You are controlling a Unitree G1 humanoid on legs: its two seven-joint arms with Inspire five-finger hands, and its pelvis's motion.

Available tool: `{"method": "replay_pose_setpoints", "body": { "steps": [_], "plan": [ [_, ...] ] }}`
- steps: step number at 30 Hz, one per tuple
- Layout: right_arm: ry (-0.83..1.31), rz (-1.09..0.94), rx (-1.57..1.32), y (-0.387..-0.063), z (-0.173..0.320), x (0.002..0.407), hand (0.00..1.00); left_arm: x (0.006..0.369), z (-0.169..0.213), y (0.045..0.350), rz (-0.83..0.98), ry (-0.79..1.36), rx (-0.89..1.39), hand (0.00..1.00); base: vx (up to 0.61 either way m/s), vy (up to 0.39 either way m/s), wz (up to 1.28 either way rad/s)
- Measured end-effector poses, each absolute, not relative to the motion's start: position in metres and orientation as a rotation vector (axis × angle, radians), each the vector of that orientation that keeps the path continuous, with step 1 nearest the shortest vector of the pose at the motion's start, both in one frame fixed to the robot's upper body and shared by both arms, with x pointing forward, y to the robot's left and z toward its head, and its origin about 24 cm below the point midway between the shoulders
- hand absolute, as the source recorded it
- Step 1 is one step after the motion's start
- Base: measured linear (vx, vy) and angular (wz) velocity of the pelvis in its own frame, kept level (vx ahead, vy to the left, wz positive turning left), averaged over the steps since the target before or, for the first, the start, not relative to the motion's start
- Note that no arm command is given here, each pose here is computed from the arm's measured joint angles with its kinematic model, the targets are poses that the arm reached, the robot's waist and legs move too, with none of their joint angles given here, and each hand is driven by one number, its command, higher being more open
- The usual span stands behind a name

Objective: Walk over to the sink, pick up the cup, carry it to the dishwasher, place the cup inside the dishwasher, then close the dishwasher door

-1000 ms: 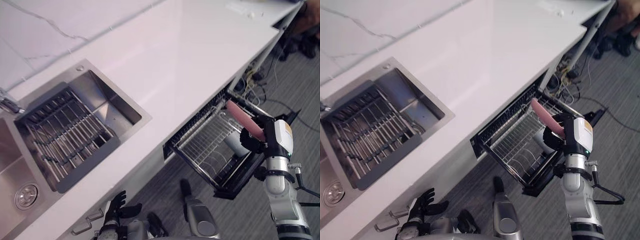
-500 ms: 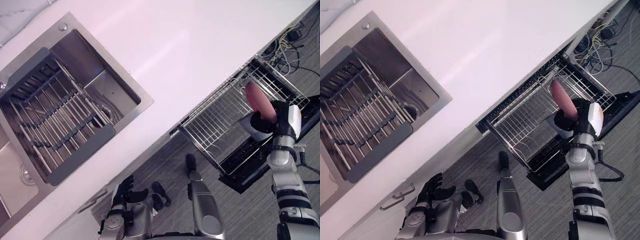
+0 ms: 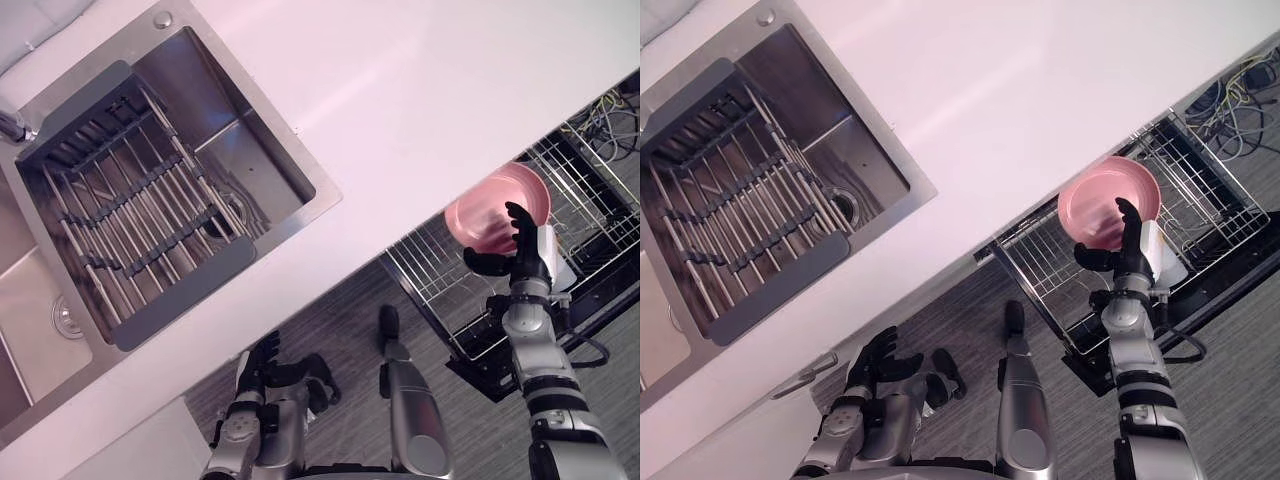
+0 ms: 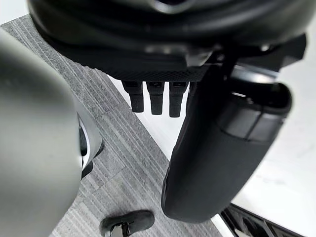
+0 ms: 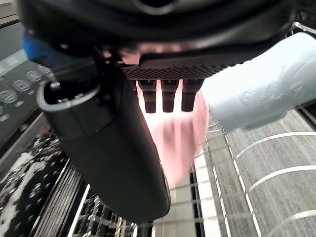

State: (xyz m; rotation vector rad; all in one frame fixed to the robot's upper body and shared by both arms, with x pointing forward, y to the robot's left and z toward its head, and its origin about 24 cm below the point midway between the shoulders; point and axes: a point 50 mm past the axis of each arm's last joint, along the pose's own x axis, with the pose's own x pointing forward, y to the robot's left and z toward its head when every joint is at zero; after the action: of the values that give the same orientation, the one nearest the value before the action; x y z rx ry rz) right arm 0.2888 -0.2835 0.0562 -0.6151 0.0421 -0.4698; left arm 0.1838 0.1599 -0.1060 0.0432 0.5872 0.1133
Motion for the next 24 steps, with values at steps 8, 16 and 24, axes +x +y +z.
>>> {"method": "replay_pose_setpoints", "body": {
  "steps": [8, 16, 24],
  "plan": [
    [-0.049, -0.482, -0.578, -0.272, 0.067, 0.273, 0.9, 0.187, -0.105, 0.165, 0.121, 0.59, 0.055, 0.9, -0.04, 0.002, 0.07],
    [-0.146, -0.598, -0.589, -0.277, 0.086, 0.222, 0.9, 0.176, -0.11, 0.189, 0.193, 0.64, 0.081, 0.9, -0.01, 0.016, -0.09],
    [0.022, -0.764, -0.483, -0.287, 0.051, 0.158, 0.9, 0.162, -0.116, 0.193, 0.225, 0.678, 0.073, 0.9, 0.06, 0.018, -0.26]
  ]
}}
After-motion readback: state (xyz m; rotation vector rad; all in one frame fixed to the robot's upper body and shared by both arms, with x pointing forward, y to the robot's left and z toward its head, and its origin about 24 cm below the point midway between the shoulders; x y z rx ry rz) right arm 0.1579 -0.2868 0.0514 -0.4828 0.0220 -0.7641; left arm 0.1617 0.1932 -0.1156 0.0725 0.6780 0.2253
